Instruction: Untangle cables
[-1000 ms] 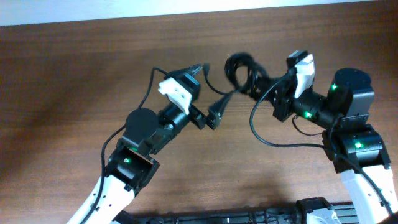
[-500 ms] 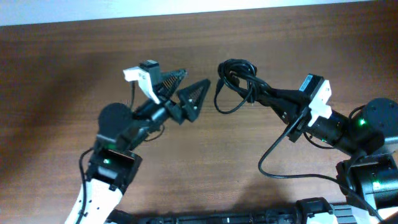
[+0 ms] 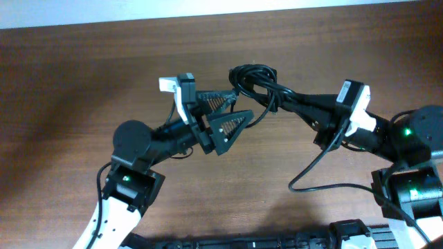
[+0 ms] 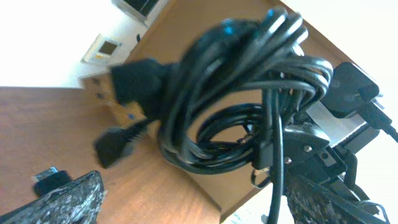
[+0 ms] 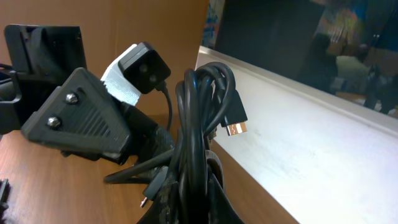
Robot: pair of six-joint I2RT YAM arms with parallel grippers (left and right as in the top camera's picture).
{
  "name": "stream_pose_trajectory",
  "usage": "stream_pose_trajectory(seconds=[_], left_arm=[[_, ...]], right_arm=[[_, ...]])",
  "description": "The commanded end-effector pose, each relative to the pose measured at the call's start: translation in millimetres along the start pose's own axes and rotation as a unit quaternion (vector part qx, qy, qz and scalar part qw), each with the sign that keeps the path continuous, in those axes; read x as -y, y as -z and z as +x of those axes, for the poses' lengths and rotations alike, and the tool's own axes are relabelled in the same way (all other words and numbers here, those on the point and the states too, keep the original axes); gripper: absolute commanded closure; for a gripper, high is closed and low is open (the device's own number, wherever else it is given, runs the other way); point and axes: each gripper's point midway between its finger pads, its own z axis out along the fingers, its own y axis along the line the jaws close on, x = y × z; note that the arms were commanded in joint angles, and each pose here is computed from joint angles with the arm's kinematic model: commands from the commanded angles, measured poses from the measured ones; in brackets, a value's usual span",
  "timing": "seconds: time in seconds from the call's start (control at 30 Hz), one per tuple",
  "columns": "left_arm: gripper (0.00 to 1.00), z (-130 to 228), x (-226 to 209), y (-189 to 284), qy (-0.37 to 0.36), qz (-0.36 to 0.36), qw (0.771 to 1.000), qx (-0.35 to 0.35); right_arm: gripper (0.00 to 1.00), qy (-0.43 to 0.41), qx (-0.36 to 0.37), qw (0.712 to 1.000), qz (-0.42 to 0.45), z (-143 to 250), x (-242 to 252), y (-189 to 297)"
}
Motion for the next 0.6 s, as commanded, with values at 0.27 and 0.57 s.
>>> stream_pose_trajectory(seconds=[0.27,0.57], left_arm=[[0.05,-4,6,-25,0.076,0.004,0.996,0.045],[0.76,-13,-15,-25,0.084,-0.055,0.991,0.093]], right_arm=[[0.96,0.009,0.014,0.998,-0.055,-6,-10,-5],[0.96,0.003,0.016,0.997,-0.079,-7,-18,-4]])
